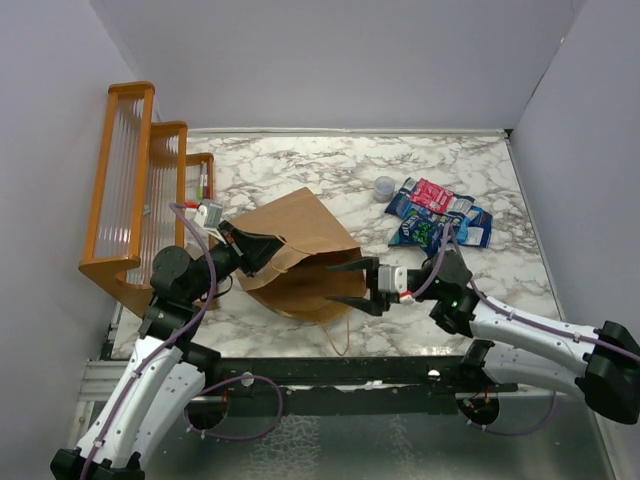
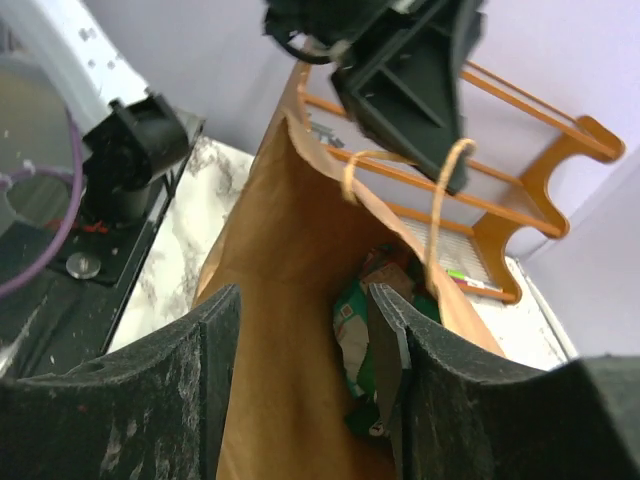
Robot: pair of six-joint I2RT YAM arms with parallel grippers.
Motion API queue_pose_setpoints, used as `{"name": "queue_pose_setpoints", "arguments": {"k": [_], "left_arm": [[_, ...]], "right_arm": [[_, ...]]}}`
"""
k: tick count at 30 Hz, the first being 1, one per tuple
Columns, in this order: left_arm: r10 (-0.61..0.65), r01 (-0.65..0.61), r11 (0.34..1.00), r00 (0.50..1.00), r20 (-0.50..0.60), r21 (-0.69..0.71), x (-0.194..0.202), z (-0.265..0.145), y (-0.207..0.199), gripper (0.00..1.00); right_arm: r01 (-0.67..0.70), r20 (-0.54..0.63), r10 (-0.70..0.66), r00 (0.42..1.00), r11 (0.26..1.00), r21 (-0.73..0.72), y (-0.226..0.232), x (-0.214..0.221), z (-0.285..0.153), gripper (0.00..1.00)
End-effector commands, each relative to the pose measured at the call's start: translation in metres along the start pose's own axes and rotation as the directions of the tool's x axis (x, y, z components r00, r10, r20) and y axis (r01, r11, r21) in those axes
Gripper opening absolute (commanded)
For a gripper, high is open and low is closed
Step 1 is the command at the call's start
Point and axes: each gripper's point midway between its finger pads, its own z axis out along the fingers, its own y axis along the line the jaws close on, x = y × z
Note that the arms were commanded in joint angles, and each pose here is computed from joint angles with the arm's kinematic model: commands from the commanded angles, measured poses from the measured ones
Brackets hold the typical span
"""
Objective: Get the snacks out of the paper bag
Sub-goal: Take out the snack from the paper bag.
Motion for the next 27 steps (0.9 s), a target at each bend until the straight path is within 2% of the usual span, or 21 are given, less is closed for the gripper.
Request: {"name": "queue_pose_setpoints", "arguments": {"k": [1, 3, 9, 15, 17, 20, 27], "left_arm": [[0.061, -0.060, 0.988, 0.998, 0.001, 0.142, -0.005, -0.003, -0.028, 0.00], [0.081, -0.081, 0.981, 0.997, 0.007, 0.175, -0.006, -0.006, -0.035, 0.00], [0.104, -0.107, 0.972, 0.994, 0.027, 0.210, -0.007, -0.011, -0.044, 0.00], [0.103, -0.106, 0.966, 0.994, 0.025, 0.236, -0.005, -0.012, -0.047, 0.00], [0.107, -0.110, 0.963, 0.994, 0.026, 0.246, -0.005, -0.013, -0.049, 0.00], [0.115, -0.117, 0.959, 0.993, 0.020, 0.259, -0.004, -0.014, -0.052, 0.00], [0.119, -0.118, 0.954, 0.993, 0.012, 0.277, -0.002, -0.018, -0.056, 0.00]], "right_arm": [[0.222, -0.056, -0.232, 0.971, 0.963, -0.154, 0.032, 0.025, 0.010, 0.53], [0.262, -0.127, -0.284, 0.951, 0.952, -0.160, 0.036, 0.044, 0.016, 0.52], [0.383, -0.327, -0.430, 0.841, 0.902, -0.201, 0.033, 0.096, 0.029, 0.46], [0.508, -0.483, -0.510, 0.712, 0.849, -0.147, -0.004, 0.140, 0.042, 0.47], [0.527, -0.547, -0.497, 0.674, 0.842, -0.116, -0.018, 0.155, 0.048, 0.47], [0.553, -0.564, -0.489, 0.665, 0.831, -0.068, -0.032, 0.164, 0.061, 0.47], [0.563, -0.600, -0.478, 0.641, 0.825, -0.055, -0.044, 0.194, 0.070, 0.46]]}}
